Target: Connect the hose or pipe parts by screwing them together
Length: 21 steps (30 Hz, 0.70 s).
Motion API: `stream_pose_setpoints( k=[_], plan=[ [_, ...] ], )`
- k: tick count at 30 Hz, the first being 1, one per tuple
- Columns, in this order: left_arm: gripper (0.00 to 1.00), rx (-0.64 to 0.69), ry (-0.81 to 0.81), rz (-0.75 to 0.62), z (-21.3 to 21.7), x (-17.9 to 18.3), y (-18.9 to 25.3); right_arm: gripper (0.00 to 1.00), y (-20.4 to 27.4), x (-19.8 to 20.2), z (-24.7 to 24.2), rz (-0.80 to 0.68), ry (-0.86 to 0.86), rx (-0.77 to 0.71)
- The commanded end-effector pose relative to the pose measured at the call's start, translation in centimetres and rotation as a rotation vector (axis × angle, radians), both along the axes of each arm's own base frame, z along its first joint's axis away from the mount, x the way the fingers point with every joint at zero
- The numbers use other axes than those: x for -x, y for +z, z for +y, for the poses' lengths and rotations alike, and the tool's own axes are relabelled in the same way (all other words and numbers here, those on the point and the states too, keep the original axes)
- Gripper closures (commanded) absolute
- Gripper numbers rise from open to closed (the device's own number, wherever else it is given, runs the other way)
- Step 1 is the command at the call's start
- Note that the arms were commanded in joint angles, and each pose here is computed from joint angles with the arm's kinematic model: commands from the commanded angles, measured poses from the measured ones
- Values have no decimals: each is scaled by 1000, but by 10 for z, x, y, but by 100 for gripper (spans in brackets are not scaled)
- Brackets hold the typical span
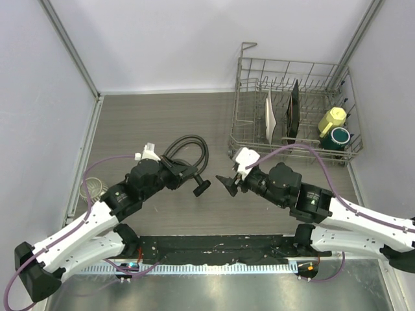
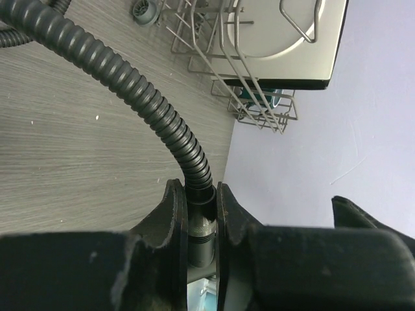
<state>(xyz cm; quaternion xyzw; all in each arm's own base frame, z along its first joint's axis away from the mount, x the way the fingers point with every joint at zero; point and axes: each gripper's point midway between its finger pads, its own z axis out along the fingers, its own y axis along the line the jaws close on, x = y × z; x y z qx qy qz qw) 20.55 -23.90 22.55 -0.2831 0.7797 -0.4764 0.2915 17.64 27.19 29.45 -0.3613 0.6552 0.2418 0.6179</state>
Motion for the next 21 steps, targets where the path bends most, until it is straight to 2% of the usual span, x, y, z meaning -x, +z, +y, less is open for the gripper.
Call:
stream_pose_setpoints(
  k=[1,3,4,10,15,21],
  plan=[
    [100,37,18,-40,-4,-8,34,25,-1,9,7,-362,199,358],
    [100,25,15,-10,-6,-8,32,25,-1,15,14,-492,248,440],
    [100,18,13,0,-8,-9,29,24,-4,14,18,-584,260,528],
    [100,-20,2,79,-11,-7,24,23,-8,50,48,-853,384,689],
    [100,5,8,92,-13,-7,26,24,-47,51,60,-913,445,875],
    [100,30,10,101,-12,-4,29,32,-61,39,78,-981,383,944]
  ],
)
